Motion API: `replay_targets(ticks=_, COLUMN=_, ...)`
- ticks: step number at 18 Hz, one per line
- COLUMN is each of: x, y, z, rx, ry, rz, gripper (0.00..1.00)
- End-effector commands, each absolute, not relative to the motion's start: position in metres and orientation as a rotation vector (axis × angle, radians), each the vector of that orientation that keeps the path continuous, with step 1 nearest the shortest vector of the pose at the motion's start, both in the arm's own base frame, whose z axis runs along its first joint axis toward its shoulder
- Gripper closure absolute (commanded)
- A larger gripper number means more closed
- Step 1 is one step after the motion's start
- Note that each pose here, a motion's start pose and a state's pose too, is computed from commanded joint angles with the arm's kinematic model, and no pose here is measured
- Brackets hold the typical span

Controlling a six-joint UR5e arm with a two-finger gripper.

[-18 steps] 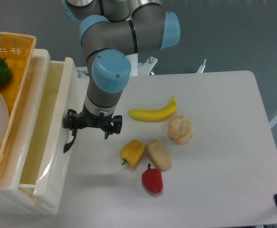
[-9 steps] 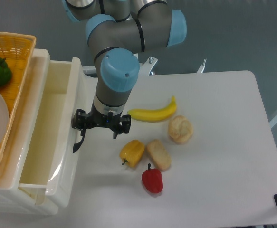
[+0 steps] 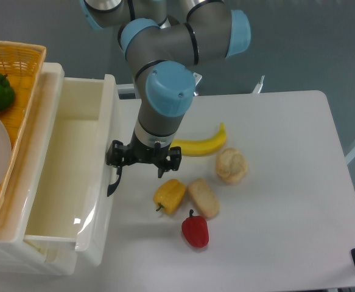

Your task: Slide the top white drawer open

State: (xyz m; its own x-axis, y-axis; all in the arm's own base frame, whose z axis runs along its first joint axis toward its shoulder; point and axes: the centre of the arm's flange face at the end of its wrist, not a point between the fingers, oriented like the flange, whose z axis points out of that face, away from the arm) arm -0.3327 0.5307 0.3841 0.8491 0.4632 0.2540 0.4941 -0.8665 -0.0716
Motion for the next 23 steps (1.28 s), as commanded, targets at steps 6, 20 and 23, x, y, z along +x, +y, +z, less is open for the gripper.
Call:
replay_targets(ticks=6, x=-0.348, y=0.524, z=0.382, rx=-2.879, ry=-0.789, rz=-0.345, gripper=0.0)
replay_targets(ticks=20, x=-0.37, y=0.514, z=0.376, rx=-2.855, ry=-0.823, rz=-0.375, gripper=0.0)
replay_targets(ticks=23, x=-0.37, y=0.514, z=0.376, rx=-2.849, ry=-0.824, rz=-0.384, gripper=0.0)
